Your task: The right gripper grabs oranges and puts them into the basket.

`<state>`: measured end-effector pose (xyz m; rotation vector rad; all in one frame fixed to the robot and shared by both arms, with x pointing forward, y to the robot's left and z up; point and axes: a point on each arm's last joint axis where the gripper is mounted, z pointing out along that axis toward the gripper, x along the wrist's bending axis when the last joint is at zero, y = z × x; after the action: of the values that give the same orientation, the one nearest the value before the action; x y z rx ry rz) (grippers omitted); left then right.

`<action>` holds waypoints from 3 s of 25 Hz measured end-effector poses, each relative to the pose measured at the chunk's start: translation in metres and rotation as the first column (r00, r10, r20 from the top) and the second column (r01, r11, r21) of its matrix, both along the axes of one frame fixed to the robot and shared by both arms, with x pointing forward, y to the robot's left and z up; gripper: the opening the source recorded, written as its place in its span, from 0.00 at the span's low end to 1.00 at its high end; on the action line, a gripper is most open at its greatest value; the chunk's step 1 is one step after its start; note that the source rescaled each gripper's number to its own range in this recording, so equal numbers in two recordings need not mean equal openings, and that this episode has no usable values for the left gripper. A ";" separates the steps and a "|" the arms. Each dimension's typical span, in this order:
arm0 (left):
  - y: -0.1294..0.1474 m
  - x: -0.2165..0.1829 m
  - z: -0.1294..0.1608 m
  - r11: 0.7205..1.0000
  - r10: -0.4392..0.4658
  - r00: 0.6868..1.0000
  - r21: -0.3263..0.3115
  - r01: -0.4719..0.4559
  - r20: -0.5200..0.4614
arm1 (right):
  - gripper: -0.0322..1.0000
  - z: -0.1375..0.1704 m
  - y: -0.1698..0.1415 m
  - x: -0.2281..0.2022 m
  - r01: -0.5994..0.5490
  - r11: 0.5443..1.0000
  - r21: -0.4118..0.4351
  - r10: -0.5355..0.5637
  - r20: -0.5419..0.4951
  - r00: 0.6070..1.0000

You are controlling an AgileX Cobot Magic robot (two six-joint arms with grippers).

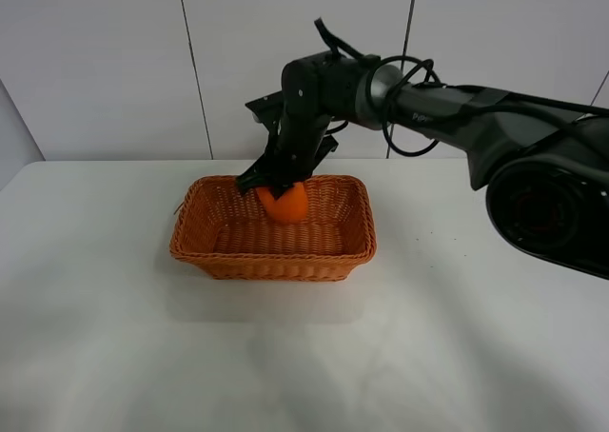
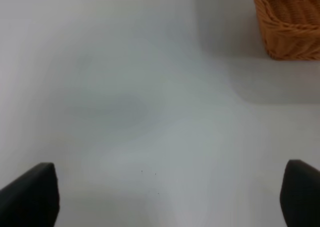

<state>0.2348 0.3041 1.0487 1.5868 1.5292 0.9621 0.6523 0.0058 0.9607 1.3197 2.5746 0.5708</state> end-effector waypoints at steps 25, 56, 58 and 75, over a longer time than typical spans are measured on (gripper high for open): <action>0.000 0.000 0.000 1.000 0.000 1.000 0.000 0.000 0.000 | 1.00 0.090 -0.044 0.023 0.085 0.996 0.005 -0.085 0.056 0.995; 0.000 0.000 0.000 1.000 0.000 1.000 0.000 0.000 0.000 | 1.00 0.118 -0.279 0.044 0.539 0.842 -0.003 -0.539 -0.021 0.842; 0.000 0.000 0.000 1.000 0.000 1.000 0.000 0.000 0.000 | 1.00 0.128 -0.280 0.020 0.539 0.842 -0.015 -0.539 -0.037 0.841; 0.000 0.000 0.000 1.000 0.000 1.000 0.000 0.000 0.000 | 1.00 0.136 -0.294 -0.286 0.528 0.848 0.044 -0.529 0.016 0.848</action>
<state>0.2348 0.3041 1.0487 1.5868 1.5292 0.9621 0.3664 -0.2886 1.0963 1.9159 2.0343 0.5217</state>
